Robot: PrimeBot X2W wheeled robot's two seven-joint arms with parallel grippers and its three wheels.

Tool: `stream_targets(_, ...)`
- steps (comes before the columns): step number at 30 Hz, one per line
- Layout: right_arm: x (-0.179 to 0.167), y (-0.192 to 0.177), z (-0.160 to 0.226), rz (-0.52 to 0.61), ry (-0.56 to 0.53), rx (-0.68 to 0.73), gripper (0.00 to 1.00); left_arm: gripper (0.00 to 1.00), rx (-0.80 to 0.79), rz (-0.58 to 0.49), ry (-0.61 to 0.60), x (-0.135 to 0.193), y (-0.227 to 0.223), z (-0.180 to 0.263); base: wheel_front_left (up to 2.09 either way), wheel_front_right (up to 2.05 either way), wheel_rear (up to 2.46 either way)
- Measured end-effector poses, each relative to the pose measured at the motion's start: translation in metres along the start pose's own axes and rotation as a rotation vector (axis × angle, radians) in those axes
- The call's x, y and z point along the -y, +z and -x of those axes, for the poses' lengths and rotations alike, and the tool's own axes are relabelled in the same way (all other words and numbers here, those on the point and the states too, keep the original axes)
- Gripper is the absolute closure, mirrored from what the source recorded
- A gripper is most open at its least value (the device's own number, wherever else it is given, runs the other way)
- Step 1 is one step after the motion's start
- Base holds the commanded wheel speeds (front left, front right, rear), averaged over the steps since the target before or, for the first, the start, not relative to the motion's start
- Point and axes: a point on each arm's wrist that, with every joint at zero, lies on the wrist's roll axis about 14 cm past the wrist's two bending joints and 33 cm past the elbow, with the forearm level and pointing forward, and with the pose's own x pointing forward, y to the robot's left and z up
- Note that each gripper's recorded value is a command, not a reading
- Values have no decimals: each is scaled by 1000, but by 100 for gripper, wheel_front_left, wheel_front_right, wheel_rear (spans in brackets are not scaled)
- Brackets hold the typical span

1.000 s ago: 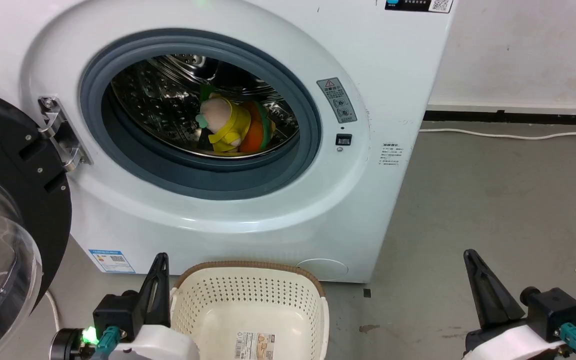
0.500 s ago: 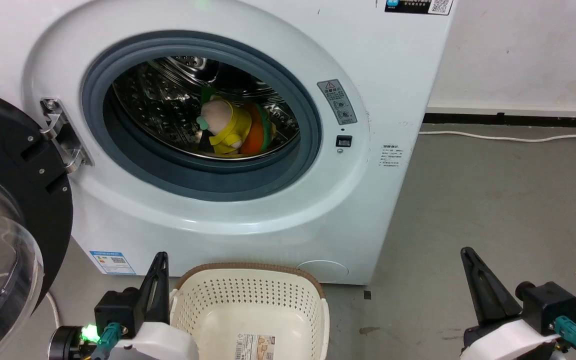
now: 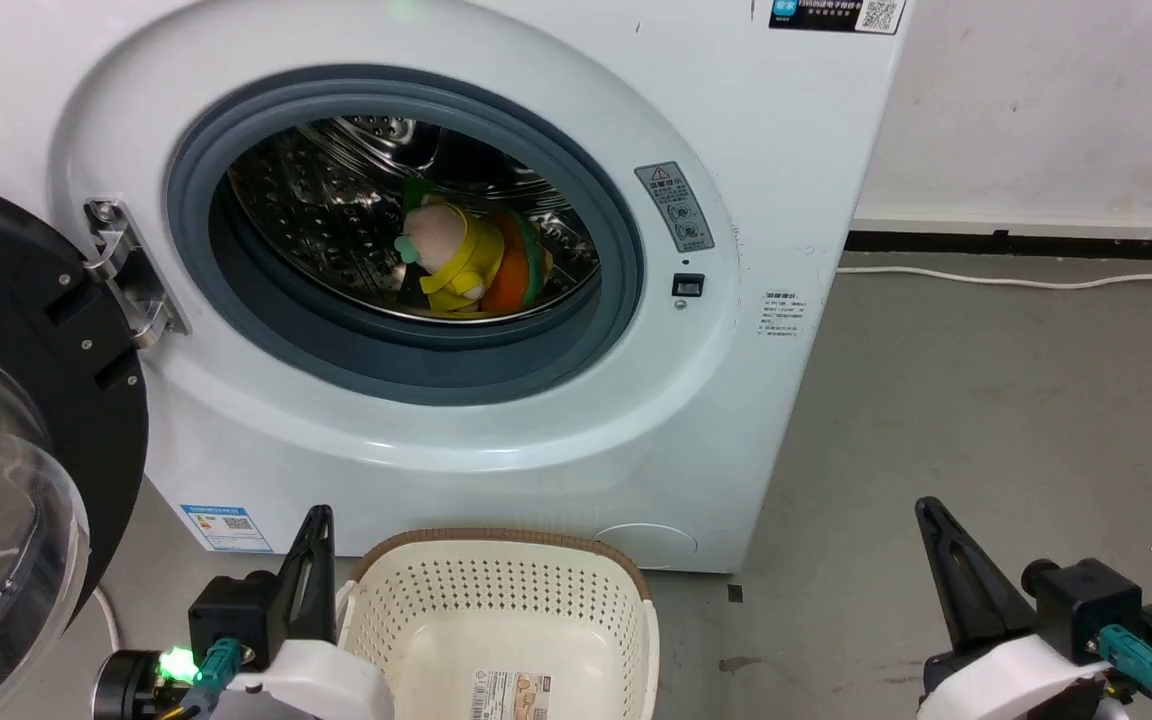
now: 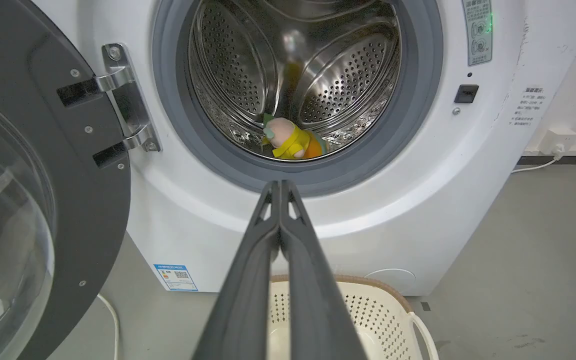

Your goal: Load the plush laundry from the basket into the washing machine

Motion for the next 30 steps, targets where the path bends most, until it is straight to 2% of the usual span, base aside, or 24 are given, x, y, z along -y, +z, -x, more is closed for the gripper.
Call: stream_targets(30, -3, 0, -3, 21, 11, -34, 100, 100, -27, -25, 11, -2, 2, 0, 0, 0, 0)
